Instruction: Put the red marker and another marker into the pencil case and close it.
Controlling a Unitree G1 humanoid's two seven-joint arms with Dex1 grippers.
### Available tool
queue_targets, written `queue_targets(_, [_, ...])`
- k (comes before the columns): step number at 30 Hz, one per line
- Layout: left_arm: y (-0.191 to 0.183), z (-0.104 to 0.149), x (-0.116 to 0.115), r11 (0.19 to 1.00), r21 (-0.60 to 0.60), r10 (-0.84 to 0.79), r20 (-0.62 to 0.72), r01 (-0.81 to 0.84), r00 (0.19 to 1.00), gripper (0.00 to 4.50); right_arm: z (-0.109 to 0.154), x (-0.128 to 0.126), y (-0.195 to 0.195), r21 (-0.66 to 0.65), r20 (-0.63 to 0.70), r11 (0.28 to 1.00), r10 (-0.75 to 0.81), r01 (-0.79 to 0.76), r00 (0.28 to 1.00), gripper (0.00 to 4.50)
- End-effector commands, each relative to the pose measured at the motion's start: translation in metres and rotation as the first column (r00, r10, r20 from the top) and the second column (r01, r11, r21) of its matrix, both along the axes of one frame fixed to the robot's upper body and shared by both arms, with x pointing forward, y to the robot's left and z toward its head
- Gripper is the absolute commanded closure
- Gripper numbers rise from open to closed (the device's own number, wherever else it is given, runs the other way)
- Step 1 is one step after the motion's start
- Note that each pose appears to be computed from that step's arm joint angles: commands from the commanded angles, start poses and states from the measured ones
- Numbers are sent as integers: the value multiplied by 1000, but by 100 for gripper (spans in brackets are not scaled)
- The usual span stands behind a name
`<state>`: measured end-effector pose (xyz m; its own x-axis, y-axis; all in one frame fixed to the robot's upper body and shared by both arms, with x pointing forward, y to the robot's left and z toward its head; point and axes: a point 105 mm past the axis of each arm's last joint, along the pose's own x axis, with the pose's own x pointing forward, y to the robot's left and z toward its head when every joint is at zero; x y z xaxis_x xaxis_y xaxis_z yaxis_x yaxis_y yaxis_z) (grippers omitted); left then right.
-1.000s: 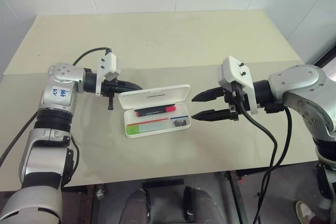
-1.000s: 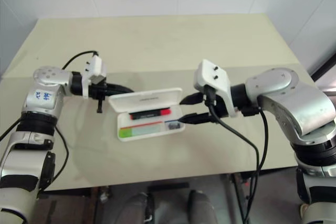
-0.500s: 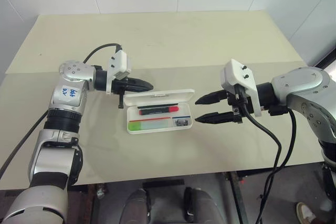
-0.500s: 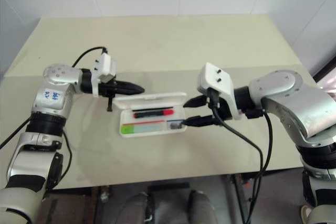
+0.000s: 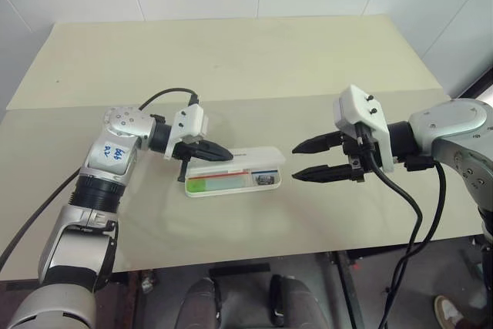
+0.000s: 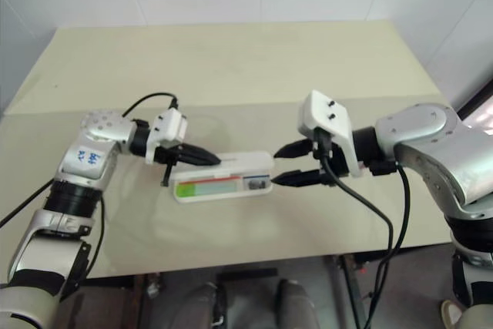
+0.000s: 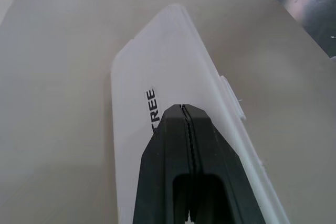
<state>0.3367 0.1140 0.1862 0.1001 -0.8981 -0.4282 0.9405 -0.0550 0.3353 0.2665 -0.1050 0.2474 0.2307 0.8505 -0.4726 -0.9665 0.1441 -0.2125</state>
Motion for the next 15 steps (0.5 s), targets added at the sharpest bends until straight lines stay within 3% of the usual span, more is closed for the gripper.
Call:
queue_targets(1, [-6, 0, -4, 1000, 9, -23, 30, 22, 999, 448, 23, 0, -3, 27, 81, 1000, -11, 9, 997, 194])
queue_targets(8, [-20, -16, -7, 1000, 7, -31, 24, 30, 999, 448, 28, 2, -3, 29, 98, 999, -19, 16, 995, 194])
queue_targets(15, [-18, -44, -5, 992, 123, -28, 61, 20, 998, 448, 27, 1, -1, 34, 96, 999, -17, 14, 995, 194])
